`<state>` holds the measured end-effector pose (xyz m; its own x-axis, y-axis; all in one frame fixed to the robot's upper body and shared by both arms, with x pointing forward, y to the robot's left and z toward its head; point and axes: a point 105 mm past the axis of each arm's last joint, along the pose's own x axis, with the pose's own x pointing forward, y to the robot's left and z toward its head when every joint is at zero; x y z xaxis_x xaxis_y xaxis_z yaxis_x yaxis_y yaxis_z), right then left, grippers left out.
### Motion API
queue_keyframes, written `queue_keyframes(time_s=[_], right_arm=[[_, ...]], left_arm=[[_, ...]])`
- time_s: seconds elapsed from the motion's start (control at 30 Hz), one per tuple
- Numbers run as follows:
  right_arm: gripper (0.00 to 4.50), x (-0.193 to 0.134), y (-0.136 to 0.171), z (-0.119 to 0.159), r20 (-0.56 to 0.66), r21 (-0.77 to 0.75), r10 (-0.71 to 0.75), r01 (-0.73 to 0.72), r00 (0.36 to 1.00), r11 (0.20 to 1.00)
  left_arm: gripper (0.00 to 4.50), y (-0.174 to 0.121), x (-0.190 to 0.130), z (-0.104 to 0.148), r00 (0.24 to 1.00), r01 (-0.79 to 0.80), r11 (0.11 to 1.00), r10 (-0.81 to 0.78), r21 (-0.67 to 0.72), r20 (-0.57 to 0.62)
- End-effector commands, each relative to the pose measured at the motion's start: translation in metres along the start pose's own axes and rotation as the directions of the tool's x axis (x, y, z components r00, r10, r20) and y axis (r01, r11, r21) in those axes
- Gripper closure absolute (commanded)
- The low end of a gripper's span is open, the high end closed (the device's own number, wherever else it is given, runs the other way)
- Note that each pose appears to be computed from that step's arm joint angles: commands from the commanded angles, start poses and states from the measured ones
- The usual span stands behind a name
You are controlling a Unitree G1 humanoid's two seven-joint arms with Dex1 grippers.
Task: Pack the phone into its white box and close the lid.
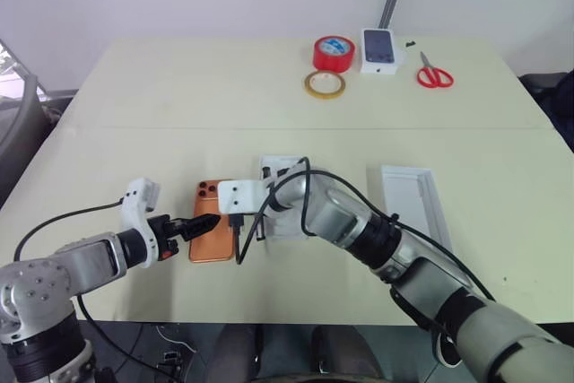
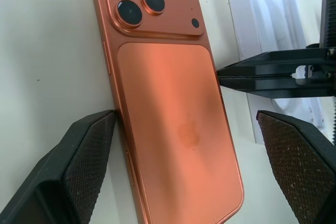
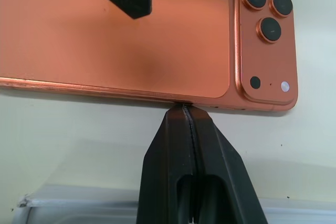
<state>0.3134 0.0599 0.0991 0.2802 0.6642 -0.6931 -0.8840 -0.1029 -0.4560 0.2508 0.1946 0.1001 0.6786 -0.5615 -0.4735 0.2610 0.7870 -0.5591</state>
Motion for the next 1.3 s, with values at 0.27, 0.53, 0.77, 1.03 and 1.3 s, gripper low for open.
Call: queue_keyframes(time_s=[0.27,0.53,0.77,1.03,1.3], right_arm=[[4.50,0.002,0.008,0.019,0.060,-0.035,0.021,-0.019,0.998,0.999],[4.50,0.002,0.008,0.020,0.060,-0.040,0.022,-0.020,0.998,0.999],[4.50,0.002,0.008,0.020,0.058,-0.045,0.022,-0.019,0.998,0.999],[4.50,0.002,0.007,0.020,0.057,-0.055,0.024,-0.021,0.998,0.998],[4.50,0.001,0.006,0.021,0.059,-0.060,0.020,-0.016,0.998,0.998]], left_arm=[[0.01,-0.033,0.009,-0.012,0.983,0.176,0.984,-0.176,-0.014,-0.058],[0.01,-0.027,0.009,0.006,0.984,0.172,0.980,-0.167,-0.100,0.054],[0.01,-0.020,0.008,0.001,0.995,0.101,0.990,-0.100,-0.097,0.011],[0.01,-0.011,-0.001,0.004,0.998,0.058,0.992,-0.056,-0.115,0.020],[1.30,-0.009,-0.001,0.007,0.997,0.051,0.978,-0.040,-0.203,0.060]])
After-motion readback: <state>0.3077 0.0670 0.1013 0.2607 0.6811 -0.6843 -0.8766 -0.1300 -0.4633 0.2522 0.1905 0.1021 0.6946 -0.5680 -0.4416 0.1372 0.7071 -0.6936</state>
